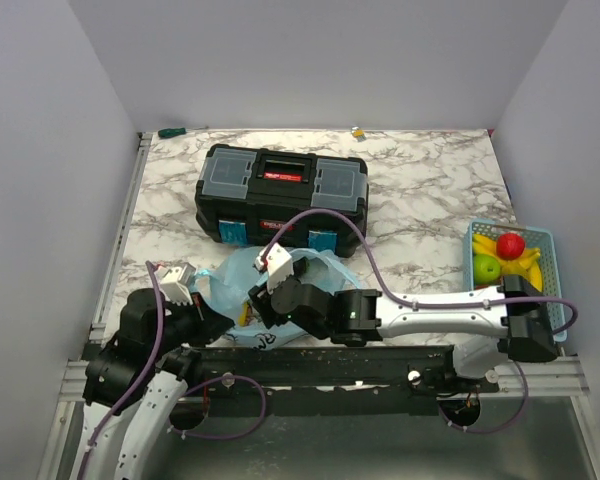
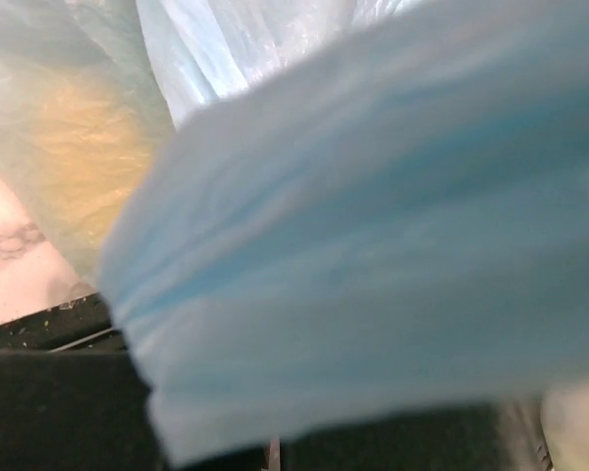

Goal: Take the fake fruits out of the plastic bag
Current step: Take out the fake fruit from the plastic bag, then place the fake fruit in the bin.

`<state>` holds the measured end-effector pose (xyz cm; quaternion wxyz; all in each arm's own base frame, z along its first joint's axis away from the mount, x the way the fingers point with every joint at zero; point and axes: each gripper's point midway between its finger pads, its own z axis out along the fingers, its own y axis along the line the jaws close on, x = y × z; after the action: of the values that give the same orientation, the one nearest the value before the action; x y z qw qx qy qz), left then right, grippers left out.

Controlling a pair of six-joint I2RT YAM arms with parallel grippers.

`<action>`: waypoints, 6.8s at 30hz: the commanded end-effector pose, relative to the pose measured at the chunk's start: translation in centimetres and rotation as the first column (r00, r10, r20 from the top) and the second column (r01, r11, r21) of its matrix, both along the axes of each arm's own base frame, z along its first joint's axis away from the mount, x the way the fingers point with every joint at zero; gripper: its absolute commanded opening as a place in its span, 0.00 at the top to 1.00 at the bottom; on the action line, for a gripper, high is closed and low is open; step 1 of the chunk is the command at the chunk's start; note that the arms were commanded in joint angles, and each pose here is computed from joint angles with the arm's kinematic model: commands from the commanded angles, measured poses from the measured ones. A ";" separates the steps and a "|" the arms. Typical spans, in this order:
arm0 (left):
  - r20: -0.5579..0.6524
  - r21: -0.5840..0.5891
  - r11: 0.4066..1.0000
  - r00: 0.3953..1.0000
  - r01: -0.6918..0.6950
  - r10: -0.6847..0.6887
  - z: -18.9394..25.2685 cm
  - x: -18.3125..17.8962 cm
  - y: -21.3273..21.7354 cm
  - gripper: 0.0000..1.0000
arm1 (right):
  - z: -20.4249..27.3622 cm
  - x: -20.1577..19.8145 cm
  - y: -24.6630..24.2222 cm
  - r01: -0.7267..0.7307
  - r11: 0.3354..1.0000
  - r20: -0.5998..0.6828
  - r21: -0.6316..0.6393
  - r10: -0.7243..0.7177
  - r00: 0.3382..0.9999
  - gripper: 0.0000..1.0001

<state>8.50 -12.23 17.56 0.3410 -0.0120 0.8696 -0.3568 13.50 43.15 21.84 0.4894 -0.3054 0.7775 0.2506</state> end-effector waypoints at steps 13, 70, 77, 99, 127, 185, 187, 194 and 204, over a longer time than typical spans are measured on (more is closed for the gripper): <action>-0.071 0.043 0.994 0.992 -0.102 0.105 -1.7 -2.2 2.1 1.00 | -11.1 0.3 6.6 -0.074 0.997 0.029 -0.002 0.074 0.997 0.43; -0.089 0.092 0.995 0.996 -0.025 0.033 -3.0 -1.0 1.4 1.00 | -9.7 2.3 4.4 0.005 0.993 -0.018 0.117 -0.003 1.000 0.91; -0.095 0.084 0.996 0.995 0.004 0.004 -3.2 -0.6 0.8 1.00 | -9.4 0.5 2.9 -0.038 0.991 -0.096 0.131 0.051 0.994 0.94; -0.074 0.039 0.996 0.994 0.079 -0.076 -2.7 -0.5 -0.4 1.00 | 8.7 3.7 -3.5 0.097 0.945 0.132 0.312 -0.145 0.981 0.99; -0.058 0.032 0.997 0.995 0.077 -0.075 -2.5 -0.3 -0.5 1.00 | 0.7 14.4 -38.4 0.986 0.148 0.080 0.074 -0.987 0.142 0.99; -0.066 0.020 0.984 0.982 0.179 -0.177 -2.7 -1.1 -1.4 1.00 | -13.5 4.1 -62.5 0.710 -0.691 -0.186 -0.137 -0.686 -0.703 0.00; -0.063 0.019 0.984 0.982 0.178 -0.177 -2.6 -1.1 -1.4 1.00 | -13.3 4.1 -62.4 0.713 -0.687 -0.190 -0.138 -0.688 -0.700 0.00; -0.068 0.020 0.984 0.982 0.179 -0.177 -2.7 -1.1 -1.5 1.00 | -8.7 5.3 -62.2 0.762 -0.643 -0.229 -0.080 -0.732 -0.642 0.00; -0.080 0.028 0.986 0.983 0.167 -0.164 -2.8 -0.8 -1.4 1.00 | -1.1 12.8 -56.1 0.948 -0.231 -0.437 0.221 -0.892 -0.116 0.00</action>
<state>7.60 -13.35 14.54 0.2729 0.0412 0.8902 -0.3625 22.46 -17.03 19.83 0.5045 0.5991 0.6102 -0.1192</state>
